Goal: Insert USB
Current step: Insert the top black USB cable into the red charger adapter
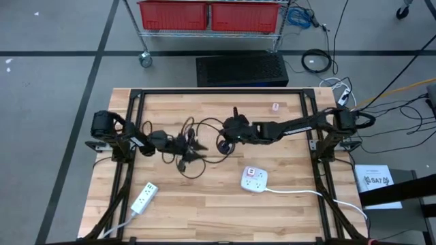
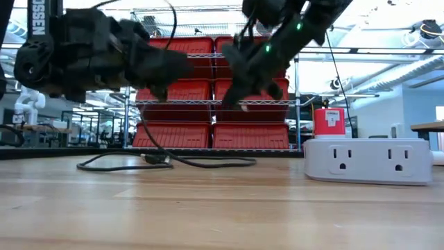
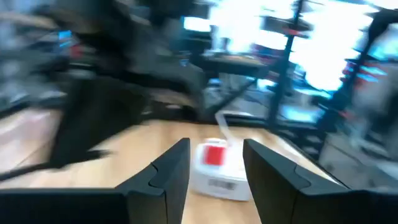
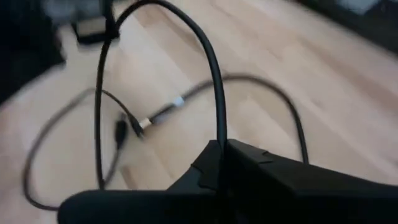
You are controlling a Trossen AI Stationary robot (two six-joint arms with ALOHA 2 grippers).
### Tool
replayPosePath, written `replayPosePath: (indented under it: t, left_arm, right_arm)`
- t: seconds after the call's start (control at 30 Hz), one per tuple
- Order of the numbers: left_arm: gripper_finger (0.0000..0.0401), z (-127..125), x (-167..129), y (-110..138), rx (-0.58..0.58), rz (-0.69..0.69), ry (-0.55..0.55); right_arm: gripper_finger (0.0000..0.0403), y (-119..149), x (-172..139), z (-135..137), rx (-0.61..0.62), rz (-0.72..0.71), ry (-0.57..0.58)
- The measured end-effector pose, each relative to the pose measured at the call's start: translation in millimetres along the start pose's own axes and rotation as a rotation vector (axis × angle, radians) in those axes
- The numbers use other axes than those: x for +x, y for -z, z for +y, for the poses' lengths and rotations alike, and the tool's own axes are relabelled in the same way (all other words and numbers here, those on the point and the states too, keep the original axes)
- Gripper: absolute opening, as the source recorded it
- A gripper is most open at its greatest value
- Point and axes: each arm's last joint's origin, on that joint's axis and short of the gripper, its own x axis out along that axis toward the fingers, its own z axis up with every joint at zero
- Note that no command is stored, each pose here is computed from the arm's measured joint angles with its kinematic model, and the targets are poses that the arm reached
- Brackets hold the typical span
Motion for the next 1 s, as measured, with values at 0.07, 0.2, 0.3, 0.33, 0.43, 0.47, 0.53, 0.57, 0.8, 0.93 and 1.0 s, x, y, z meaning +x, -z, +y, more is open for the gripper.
replayPosePath:
  t: [0.07,0.2,0.3,0.33,0.43,0.47,0.53,0.57,0.8,0.93,1.0]
  left_arm:
    - [0.0155,-8.1,5.2,-6.8,0.066,-0.032,0.064]
    - [0.0155,-15.5,5.8,-29.4,0.156,-0.135,0.094]
    - [0.0155,-19.1,0.8,-50.1,0.221,-0.227,0.096]
    - [0.0155,-20.9,-1.4,-57.5,0.246,-0.26,0.103]
    - [0.0155,-24.3,-9.4,-77.4,0.324,-0.342,0.115]
    - [0.0155,-24.1,-11.7,-81.8,0.343,-0.348,0.11]
    - [0.0155,-21.6,-16.7,-89.1,0.379,-0.34,0.084]
    - [0.0155,-19.6,-19.1,-92.0,0.4,-0.333,0.066]
    - [0.0155,7.1,-34.0,-92.6,0.437,-0.136,-0.087]
    - [0.0154,17.9,-38.4,-90.9,0.441,-0.105,-0.049]
    - [0.0147,19.8,-37.1,-87.0,0.436,-0.091,-0.009]
  right_arm:
    - [0.0001,-6.6,-11.7,4.0,-0.02,-0.034,-0.025]
    - [0.0001,-13.8,-35.1,10.9,-0.06,-0.062,-0.06]
    - [0.0001,-12.0,-48.6,16.7,-0.104,-0.046,-0.078]
    - [0.0,-10.6,-52.1,18.6,-0.116,-0.038,-0.083]
    - [0.0,-3.6,-59.8,25.7,-0.161,-0.003,-0.097]
    - [0.0,-0.7,-61.2,28.3,-0.176,0.008,-0.102]
    - [0.0,3.8,-64.6,34.7,-0.198,0.017,-0.122]
    - [0.0,5.9,-66.4,37.9,-0.211,0.019,-0.132]
    - [0.0,11.9,-81.0,65.5,-0.313,-0.069,-0.251]
    - [0.0,7.2,-87.6,77.8,-0.357,-0.158,-0.359]
    - [0.0,2.8,-89.2,80.4,-0.377,-0.205,-0.398]
